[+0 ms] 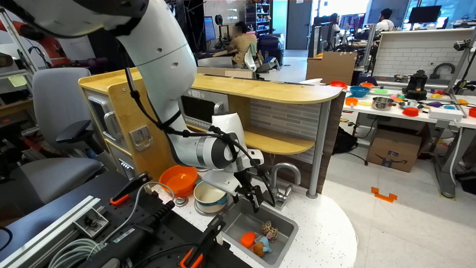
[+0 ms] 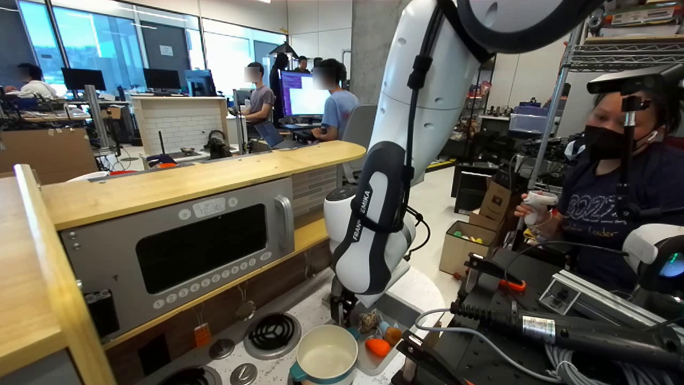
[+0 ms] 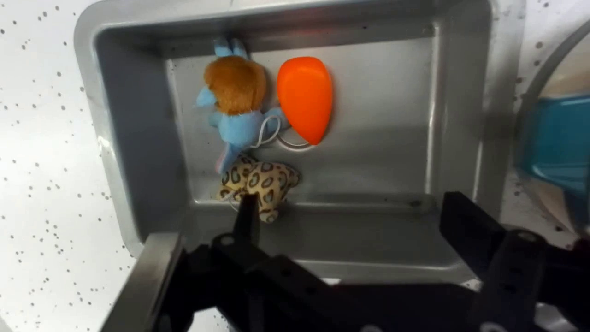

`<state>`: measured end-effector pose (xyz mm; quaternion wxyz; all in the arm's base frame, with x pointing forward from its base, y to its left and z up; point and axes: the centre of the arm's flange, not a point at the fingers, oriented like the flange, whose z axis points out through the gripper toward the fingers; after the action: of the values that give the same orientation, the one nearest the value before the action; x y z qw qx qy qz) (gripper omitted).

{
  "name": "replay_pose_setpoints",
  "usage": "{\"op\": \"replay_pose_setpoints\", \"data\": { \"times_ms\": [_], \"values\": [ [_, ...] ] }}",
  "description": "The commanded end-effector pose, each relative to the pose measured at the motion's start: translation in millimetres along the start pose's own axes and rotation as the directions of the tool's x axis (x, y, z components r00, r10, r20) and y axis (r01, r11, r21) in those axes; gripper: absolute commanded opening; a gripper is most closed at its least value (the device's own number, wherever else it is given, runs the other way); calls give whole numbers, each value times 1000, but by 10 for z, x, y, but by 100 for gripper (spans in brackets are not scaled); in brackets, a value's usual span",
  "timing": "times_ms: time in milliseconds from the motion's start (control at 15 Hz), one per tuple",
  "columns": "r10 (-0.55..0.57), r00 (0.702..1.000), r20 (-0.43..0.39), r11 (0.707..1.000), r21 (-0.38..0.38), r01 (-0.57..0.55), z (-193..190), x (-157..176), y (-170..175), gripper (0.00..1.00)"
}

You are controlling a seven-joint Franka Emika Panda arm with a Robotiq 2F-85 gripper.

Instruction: Move the orange object from the orange plate into the sink

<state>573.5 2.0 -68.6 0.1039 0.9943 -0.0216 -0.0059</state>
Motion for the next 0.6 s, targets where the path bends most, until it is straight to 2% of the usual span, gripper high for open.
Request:
{"op": "replay_pose_setpoints", "data": {
  "times_ms": [0,333,533],
  "values": [
    [-52,998,-28,998,24,52,-491,-290,62,100],
    [-89,995,-41,995,34,91,-942,-528,112,100],
    [-91,995,-46,994,63,94,-1358,-740,40,100]
  ]
}}
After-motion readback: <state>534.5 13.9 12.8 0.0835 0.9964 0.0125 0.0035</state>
